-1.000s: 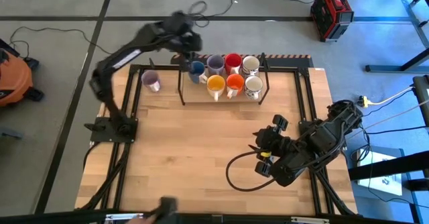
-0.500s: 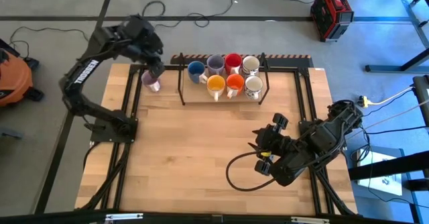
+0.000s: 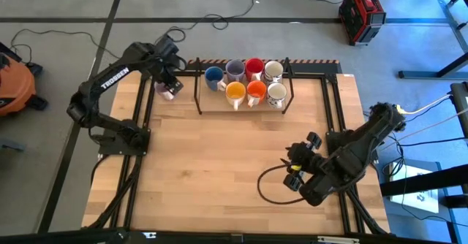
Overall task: Place coffee mugs
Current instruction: Put the purple patterned mug on the shelf
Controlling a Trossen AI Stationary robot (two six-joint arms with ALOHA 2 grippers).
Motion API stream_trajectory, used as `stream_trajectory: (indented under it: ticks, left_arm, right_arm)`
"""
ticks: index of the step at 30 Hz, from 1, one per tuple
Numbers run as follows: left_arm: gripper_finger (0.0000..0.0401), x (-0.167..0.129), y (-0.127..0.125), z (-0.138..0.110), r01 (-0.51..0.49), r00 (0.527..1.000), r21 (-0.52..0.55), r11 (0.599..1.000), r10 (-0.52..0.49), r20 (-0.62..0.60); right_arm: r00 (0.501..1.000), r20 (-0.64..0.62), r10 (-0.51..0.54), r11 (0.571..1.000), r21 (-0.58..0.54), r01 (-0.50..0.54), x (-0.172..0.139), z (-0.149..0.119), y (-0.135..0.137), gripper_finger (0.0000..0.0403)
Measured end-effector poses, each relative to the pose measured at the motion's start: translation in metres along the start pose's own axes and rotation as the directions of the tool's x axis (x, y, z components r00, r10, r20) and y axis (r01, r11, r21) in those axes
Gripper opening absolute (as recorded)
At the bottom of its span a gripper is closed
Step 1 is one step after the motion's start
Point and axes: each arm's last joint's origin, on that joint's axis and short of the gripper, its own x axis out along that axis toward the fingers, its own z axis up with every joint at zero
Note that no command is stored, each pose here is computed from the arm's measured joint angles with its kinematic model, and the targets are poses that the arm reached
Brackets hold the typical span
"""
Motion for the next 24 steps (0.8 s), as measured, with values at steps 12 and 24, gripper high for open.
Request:
stream_trajectory:
  ticks: [12,24]
  left_arm:
    - [0.0165,0.047,0.023,0.008,-0.104,0.989,-0.060,0.993,0.097,-0.107]
    - [0.0165,0.092,0.043,0.015,-0.061,0.980,-0.097,0.993,0.041,-0.194]
  right_arm:
    - [0.981,0.071,0.181,0.962,0.195,-0.191,0.043,-0.055,-0.021,0.0175]
    - [0.980,0.076,0.186,0.958,0.208,-0.198,0.050,-0.061,-0.020,0.0175]
